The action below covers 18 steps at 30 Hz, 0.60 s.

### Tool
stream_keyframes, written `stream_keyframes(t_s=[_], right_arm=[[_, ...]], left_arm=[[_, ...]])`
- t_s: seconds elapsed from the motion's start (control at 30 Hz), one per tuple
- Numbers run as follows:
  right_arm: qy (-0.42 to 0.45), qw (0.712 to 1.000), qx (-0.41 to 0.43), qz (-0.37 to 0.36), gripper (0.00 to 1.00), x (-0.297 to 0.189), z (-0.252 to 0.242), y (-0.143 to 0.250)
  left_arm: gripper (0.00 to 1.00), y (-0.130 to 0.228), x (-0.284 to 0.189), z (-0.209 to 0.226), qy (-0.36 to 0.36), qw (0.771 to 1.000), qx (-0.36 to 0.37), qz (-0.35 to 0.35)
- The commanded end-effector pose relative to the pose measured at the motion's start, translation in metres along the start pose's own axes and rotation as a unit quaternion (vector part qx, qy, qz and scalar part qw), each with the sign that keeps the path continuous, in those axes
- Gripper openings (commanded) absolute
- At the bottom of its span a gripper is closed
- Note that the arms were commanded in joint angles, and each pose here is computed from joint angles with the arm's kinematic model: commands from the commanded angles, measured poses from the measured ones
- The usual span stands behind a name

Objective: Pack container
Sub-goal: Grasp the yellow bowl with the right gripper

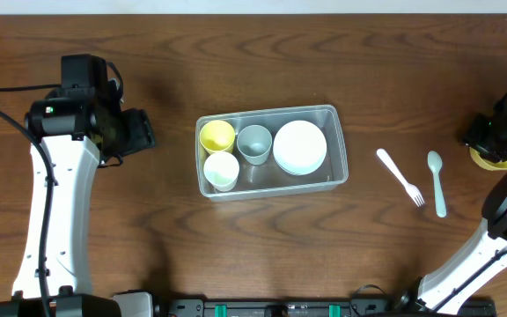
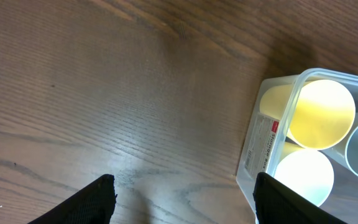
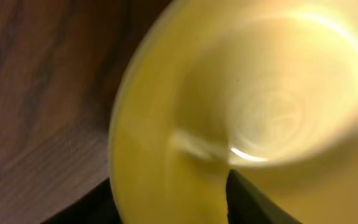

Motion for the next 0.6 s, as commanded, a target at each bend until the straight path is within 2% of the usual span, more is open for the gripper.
stream_keyframes(t_s=[0.0,0.07,0.23,0.4,0.57], right_arm=[[-0.021,1.0,0.004,0.009,0.32,0.002,0.001,0.002],[-0.023,1.0,0.002,0.009,0.2,0.0,0.003,0.003],[-0.029,0.999,-0.011,-0.018,0.1,-0.021,0.014,0.001],[-0.074,0.993,-0.051,-0.079,0.07,-0.076,0.043,0.001],[-0.153,0.963,-0.156,-0.159,0.04,-0.158,0.101,0.03]], left_arm=[[0.72,0.001,0.001,0.001,0.003,1.0,-0.007,0.004],[0.72,0.001,0.001,0.001,0.003,1.0,-0.007,0.004],[0.72,0.001,0.001,0.001,0.003,1.0,-0.007,0.004],[0.72,0.001,0.001,0.001,0.003,1.0,-0.007,0.004],[0.72,0.001,0.001,0.001,0.003,1.0,-0.007,0.004]])
Point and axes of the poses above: each gripper's point midway between its finger pads, its own x axis out along the fingers, its own z axis along the line the jaws close on, y = z × x, the point moved 7 cm from there along -x, back along the fingers, and after that the axes turned 1 degree about x, right-handed, at the moved point
